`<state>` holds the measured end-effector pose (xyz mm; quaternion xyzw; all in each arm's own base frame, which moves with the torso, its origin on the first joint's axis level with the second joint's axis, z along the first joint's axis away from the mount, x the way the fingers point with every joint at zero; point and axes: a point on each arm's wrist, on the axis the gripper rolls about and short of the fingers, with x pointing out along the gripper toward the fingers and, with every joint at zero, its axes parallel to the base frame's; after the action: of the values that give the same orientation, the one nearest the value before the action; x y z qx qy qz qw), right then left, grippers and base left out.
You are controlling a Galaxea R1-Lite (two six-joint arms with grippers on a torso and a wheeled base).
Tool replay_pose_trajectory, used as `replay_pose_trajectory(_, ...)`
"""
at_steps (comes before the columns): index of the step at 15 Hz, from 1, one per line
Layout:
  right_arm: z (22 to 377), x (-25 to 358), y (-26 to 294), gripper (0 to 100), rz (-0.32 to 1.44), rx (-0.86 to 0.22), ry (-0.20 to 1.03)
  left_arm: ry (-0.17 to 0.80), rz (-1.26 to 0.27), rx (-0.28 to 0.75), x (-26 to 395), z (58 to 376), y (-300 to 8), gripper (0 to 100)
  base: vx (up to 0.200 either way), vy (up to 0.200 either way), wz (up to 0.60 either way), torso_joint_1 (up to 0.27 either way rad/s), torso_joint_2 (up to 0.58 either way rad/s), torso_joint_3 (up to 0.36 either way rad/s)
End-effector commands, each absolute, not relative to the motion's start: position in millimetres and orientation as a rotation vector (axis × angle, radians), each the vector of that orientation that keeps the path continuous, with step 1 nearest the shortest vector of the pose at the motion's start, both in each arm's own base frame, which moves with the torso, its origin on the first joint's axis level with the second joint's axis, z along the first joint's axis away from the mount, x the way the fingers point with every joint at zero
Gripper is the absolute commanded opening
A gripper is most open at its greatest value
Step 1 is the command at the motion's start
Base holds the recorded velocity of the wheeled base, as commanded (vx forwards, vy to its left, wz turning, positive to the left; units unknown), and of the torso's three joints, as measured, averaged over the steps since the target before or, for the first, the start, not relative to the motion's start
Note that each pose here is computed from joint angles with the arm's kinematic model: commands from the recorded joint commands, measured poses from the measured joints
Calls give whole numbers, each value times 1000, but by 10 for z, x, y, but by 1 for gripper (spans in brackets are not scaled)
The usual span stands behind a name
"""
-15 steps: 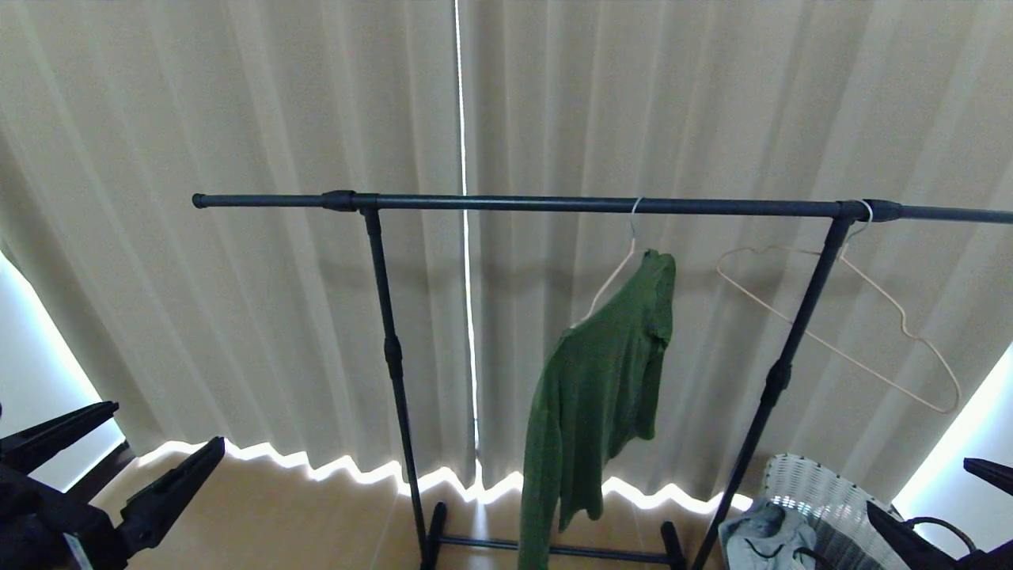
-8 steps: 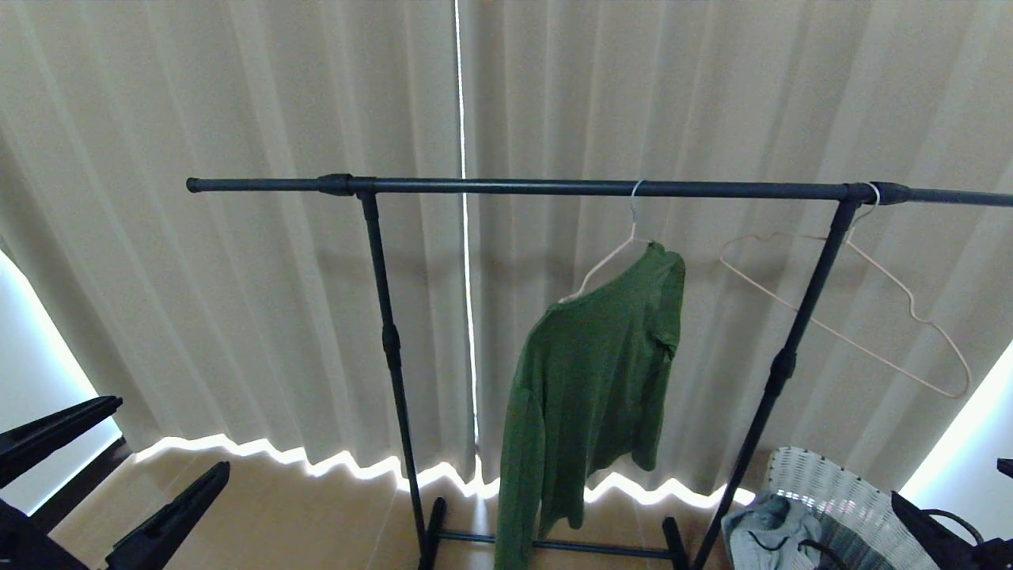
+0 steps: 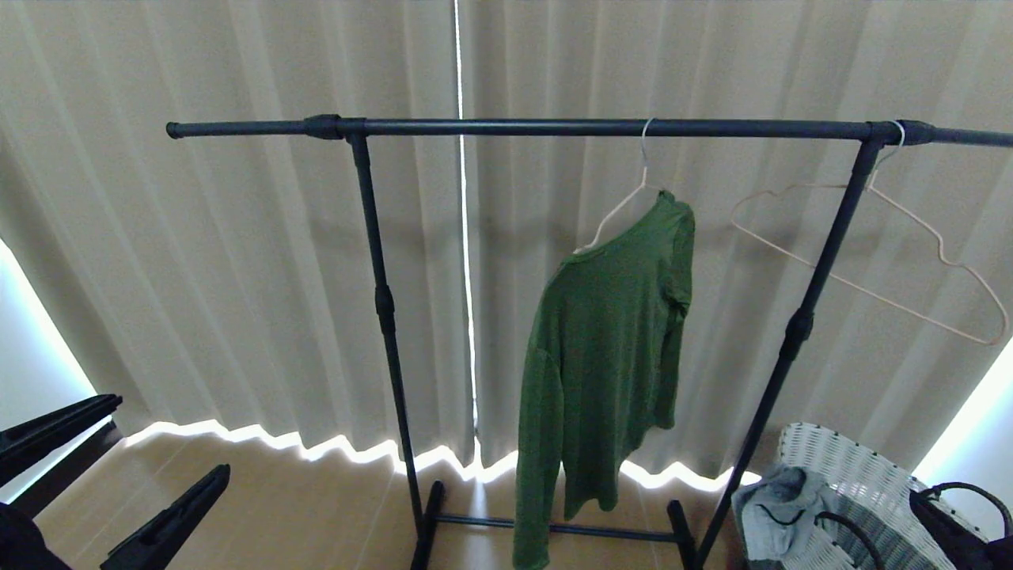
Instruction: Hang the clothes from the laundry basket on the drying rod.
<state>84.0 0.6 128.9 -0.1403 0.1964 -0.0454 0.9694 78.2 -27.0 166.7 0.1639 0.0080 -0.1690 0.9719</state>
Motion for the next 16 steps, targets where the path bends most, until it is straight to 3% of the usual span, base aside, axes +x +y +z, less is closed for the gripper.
replay_pose_trajectory(1,1284,847,6,100,-90,-288,403,43,-344,335,807,1627,-277,100,0,0,0,-193,491,305)
replay_pose_trajectory(5,1266,857,8,100,-83,-302,417,58,-347,345,814,1594,-278,100,0,0,0,-170,482,304)
replay_pose_trajectory(7,1264,856,8,100,-82,-304,420,45,-352,409,786,1568,-272,100,0,0,0,-156,469,310)
replay_pose_trajectory(12,1231,844,30,100,-45,-354,427,57,-334,291,792,1598,-260,100,0,0,0,-123,458,329)
replay_pose_trajectory(16,1225,799,25,100,-48,-351,418,69,-169,266,834,1634,-125,100,0,0,0,-49,327,257)
